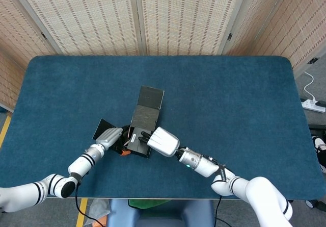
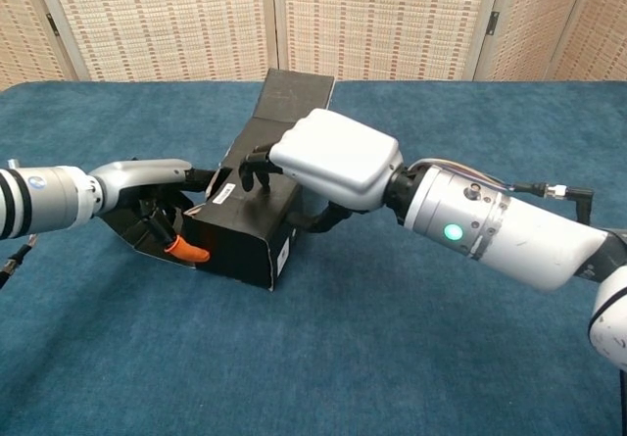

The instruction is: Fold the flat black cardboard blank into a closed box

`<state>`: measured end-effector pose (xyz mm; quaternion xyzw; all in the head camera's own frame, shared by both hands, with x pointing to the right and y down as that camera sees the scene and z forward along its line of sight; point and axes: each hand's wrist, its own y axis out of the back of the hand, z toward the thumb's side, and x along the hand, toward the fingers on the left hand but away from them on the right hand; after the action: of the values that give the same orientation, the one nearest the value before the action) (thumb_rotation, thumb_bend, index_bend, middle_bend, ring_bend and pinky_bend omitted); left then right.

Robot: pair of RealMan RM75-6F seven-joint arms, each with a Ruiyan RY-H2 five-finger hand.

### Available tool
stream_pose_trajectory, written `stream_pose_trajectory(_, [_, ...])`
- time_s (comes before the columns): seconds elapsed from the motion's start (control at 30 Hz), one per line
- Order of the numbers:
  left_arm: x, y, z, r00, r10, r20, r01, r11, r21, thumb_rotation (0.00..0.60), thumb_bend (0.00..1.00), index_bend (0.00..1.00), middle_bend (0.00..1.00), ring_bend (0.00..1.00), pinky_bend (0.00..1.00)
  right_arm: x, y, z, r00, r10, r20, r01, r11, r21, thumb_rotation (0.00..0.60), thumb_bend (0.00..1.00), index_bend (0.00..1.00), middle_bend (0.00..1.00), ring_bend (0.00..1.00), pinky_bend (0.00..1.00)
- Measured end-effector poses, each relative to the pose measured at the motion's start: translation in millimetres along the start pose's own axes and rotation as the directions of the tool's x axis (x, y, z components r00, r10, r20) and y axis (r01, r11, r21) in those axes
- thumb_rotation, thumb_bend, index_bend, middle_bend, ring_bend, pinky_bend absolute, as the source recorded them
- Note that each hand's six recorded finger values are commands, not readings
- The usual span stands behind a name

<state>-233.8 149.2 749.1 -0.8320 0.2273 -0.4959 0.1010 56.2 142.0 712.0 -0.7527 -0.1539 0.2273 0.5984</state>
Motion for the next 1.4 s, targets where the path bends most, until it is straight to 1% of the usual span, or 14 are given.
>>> stream_pose_trajectory(0.2, [1, -2, 0, 1.0, -0.003, -0.003, 0.003, 1.0, -0.001, 0.6, 0.23, 0.11, 0.21, 0.56, 0.68, 2, 1, 0, 1.0, -0.007, -0.006, 0.007, 1.0, 0.002, 0.6, 0.28, 0.36, 0.38, 0.77, 1.0])
stream_pose_trajectory(0.37, [1, -3, 2, 1.0, -0.006, 0.002, 0.006, 1.0, -0.011, 0.6, 0.23, 0.11, 0.2, 0.56, 0.68, 4, -1, 1, 1.0, -0.001, -0.014, 0.001, 1.0, 0.014, 0.6, 0.28, 0.36, 0.38, 0.77, 1.0])
stream_pose_trajectory(0.6, [2, -5, 6, 1.0, -0.007, 0.008, 0.007, 1.0, -0.005, 0.6, 0.23, 0.17, 0.23, 0.56, 0.69, 1, -1, 0, 1.0, 0.003, -0.009, -0.003, 1.0, 0.031, 0.6, 0.28, 0.36, 0.38, 0.77, 1.0])
stream_pose_trajectory(0.77, [3, -4, 6, 1.0, 0.006, 0.008, -0.006, 1.0, -0.008, 0.6, 0.23, 0.25, 0.3, 0.55, 0.69, 1, 0, -2, 1.0, 0.007, -0.013, -0.007, 0.999, 0.042, 0.6, 0.28, 0.36, 0.37, 0.77, 1.0])
stream_pose_trajectory(0.93, [5, -5, 5, 1.0, 0.014, 0.001, -0.014, 1.0, -0.009, 0.6, 0.23, 0.27, 0.33, 0.56, 0.69, 3, 0, -3, 1.0, 0.019, -0.015, -0.018, 0.999, 0.044, 0.6, 0.28, 0.36, 0.37, 0.77, 1.0])
stream_pose_trajectory(1.2, [3, -7, 8, 1.0, 0.021, 0.007, -0.021, 1.0, -0.013, 0.6, 0.23, 0.28, 0.33, 0.56, 0.69, 7, -2, 0, 0.998, 0.049, -0.033, -0.048, 0.998, 0.046, 0.6, 0.27, 0.37, 0.36, 0.77, 1.0])
stream_pose_trajectory(1.3, [3, -8, 9, 1.0, 0.022, 0.011, -0.022, 1.0, -0.019, 0.6, 0.23, 0.28, 0.33, 0.56, 0.69, 8, -3, 2, 0.997, 0.066, -0.041, -0.064, 0.997, 0.051, 0.6, 0.27, 0.41, 0.37, 0.77, 1.0])
stream_pose_trajectory(1.4, [3, -9, 11, 1.0, 0.023, 0.014, -0.022, 0.999, -0.026, 0.6, 0.23, 0.28, 0.33, 0.56, 0.69, 7, -5, 3, 0.996, 0.083, -0.045, -0.08, 0.995, 0.057, 0.6, 0.29, 0.48, 0.4, 0.77, 1.0])
